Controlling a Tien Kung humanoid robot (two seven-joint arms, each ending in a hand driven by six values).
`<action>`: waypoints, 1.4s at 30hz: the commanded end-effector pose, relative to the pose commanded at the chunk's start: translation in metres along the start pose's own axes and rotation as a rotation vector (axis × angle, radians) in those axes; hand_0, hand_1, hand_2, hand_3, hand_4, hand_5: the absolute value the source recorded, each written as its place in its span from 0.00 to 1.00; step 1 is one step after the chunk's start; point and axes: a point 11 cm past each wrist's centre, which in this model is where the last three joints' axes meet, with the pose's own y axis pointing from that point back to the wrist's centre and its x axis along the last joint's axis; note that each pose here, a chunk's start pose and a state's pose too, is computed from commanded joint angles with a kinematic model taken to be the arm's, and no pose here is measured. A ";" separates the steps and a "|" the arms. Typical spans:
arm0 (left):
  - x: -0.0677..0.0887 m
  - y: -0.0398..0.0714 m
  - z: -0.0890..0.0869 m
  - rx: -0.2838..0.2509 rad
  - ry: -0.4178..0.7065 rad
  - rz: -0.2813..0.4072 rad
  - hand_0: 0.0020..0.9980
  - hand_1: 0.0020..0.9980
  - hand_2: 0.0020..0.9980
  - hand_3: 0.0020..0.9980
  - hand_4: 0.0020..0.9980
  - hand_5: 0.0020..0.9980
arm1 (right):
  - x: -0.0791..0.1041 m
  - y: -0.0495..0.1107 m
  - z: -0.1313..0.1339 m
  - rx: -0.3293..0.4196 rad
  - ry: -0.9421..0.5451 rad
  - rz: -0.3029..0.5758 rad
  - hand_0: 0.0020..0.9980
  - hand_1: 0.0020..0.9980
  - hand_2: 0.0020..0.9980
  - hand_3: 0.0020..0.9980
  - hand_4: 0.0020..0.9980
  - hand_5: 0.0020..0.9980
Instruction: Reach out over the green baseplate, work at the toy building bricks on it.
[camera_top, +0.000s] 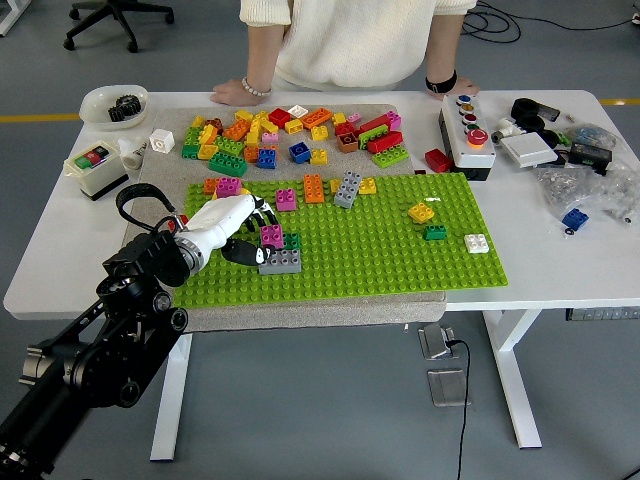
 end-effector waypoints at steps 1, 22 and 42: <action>0.000 0.000 0.000 0.000 0.000 -0.001 0.67 0.59 0.54 0.54 0.63 0.16 | 0.000 0.000 0.000 0.000 0.000 0.000 0.74 0.64 0.69 0.64 0.85 0.53; 0.001 -0.001 0.000 -0.013 0.005 0.005 0.69 0.60 0.54 0.55 0.64 0.17 | -0.001 0.000 0.000 0.001 -0.002 -0.006 0.74 0.64 0.68 0.64 0.85 0.53; -0.003 -0.002 -0.002 -0.035 0.008 0.002 0.73 0.63 0.55 0.55 0.68 0.18 | -0.002 0.000 0.001 0.000 0.000 -0.010 0.74 0.64 0.68 0.64 0.85 0.54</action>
